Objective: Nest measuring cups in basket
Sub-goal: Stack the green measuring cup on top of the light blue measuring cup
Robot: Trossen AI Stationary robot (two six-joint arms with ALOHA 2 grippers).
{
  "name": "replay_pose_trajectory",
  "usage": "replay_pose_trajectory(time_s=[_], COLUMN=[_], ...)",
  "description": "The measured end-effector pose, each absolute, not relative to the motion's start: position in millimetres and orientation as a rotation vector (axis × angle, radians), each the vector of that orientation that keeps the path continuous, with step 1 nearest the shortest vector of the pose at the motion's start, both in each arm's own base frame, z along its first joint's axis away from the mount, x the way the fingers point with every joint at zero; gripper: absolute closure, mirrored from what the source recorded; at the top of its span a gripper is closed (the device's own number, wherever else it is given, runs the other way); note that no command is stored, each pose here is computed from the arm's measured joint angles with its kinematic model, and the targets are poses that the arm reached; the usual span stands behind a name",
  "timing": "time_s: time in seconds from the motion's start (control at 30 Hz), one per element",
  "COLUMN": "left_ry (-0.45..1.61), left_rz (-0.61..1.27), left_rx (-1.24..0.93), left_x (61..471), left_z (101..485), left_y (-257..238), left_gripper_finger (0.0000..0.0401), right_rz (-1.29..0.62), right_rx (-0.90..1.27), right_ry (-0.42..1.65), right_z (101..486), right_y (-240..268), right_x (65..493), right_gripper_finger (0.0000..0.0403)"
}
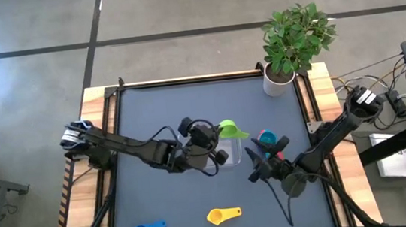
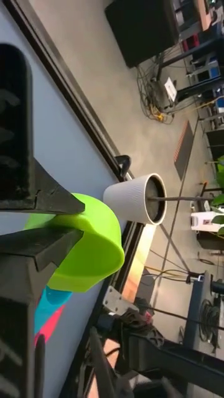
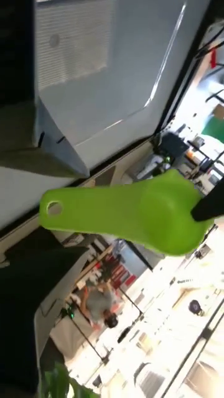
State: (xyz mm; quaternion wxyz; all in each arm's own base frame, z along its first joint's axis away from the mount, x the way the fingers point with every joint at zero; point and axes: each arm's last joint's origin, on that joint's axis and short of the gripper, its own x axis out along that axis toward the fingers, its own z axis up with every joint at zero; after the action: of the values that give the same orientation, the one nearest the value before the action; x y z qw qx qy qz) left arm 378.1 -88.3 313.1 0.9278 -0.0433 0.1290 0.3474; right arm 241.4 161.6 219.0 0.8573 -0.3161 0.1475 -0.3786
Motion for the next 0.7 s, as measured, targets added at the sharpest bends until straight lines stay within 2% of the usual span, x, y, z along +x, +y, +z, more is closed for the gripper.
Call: replay_pose_trajectory(time_s=[0.23,0.4,0.53,0.7], left_ry=[0.265,0.262,0.258,0.264], left_rz=[0.715,0.714,0.714,0.695], left_rx=[-0.081,-0.083,-0.086,-0.091], left_x=[380.2,380.3,380.5,380.8], left_z=[316.1,316.1,316.6,316.3], left_y=[-87.2,-87.2,-87.3,-87.7], left_gripper_finger=[0.0395,0.0395,0.0395,0.0395], right_rz=[-0.878,-0.916,-0.938,-0.962], right_rx=[-0.640,-0.643,-0.649,-0.658], right_ry=[0.320,0.336,0.349,0.365], right_z=[226.3,223.9,221.1,217.5], right_y=[156.8,152.2,149.1,145.9], right_x=[258.8,270.3,278.9,289.4], right_gripper_finger=[0.0138,0.0101,0.0089,0.0099])
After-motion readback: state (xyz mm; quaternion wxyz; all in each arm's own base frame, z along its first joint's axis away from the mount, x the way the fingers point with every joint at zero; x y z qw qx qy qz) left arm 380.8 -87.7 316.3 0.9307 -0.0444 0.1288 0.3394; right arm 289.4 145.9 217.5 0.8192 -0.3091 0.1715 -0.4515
